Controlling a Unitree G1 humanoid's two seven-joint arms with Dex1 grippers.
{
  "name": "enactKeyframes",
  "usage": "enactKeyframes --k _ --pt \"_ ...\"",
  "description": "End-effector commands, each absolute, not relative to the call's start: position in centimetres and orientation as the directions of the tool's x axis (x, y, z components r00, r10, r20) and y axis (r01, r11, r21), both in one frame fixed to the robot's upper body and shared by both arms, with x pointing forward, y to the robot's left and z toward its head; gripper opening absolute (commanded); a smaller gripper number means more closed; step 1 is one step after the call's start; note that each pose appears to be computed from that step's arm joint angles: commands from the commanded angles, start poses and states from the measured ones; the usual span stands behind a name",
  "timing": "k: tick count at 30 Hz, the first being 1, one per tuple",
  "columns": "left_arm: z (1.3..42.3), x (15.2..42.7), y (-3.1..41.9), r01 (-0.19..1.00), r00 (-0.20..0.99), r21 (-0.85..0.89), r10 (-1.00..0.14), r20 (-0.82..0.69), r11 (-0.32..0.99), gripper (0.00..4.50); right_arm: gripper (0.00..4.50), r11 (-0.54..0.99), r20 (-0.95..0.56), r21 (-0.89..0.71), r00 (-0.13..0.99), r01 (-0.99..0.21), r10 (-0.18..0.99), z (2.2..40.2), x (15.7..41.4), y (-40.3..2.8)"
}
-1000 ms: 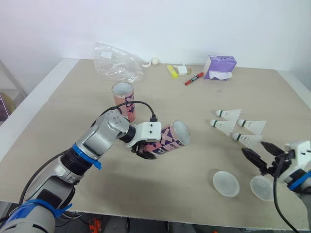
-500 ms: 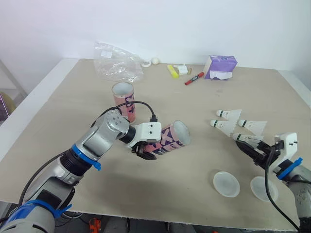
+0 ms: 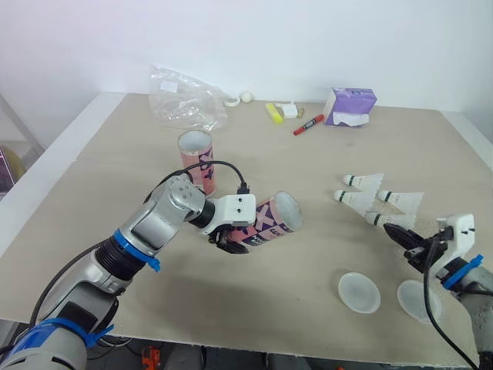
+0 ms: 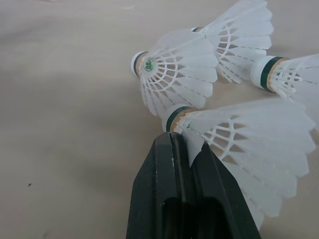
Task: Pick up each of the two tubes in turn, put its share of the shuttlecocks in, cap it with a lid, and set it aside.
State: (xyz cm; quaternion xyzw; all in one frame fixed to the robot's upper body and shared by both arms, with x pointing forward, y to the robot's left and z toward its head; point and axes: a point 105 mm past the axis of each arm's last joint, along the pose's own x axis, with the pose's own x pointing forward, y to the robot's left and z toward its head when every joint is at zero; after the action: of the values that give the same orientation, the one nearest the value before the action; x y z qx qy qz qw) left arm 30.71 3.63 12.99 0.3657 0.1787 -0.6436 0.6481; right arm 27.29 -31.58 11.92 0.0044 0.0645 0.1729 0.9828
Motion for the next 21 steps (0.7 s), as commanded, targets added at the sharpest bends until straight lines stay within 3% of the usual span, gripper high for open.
enactKeyframes --k 1,5,9,14,21 --pt "11.9 30.6 3.3 0.97 0.081 0.217 -0.69 -0.72 -0.112 3.08 0.11 0.918 -0.007 -0.163 0.93 -0.363 0.367 18.9 26.2 -31.0" --pt "12.0 30.7 3.2 0.968 0.072 0.216 -0.692 -0.718 -0.124 3.08 0.11 0.746 0.011 -0.459 0.837 -0.482 0.548 25.9 24.8 -25.9" --pt "12.0 30.9 3.2 0.968 0.061 0.21 -0.692 -0.72 -0.134 3.08 0.11 0.391 -0.142 -0.634 0.597 -0.667 0.79 27.4 22.8 -17.4" --pt "12.1 31.2 3.0 0.968 0.055 0.209 -0.692 -0.72 -0.14 3.08 0.11 0.235 -0.22 -0.668 0.489 -0.706 0.844 26.4 22.1 -14.1" --pt "12.1 31.1 2.8 0.967 0.058 0.214 -0.697 -0.714 -0.138 3.08 0.11 0.144 -0.281 -0.679 0.436 -0.72 0.855 24.7 22.9 -13.5"
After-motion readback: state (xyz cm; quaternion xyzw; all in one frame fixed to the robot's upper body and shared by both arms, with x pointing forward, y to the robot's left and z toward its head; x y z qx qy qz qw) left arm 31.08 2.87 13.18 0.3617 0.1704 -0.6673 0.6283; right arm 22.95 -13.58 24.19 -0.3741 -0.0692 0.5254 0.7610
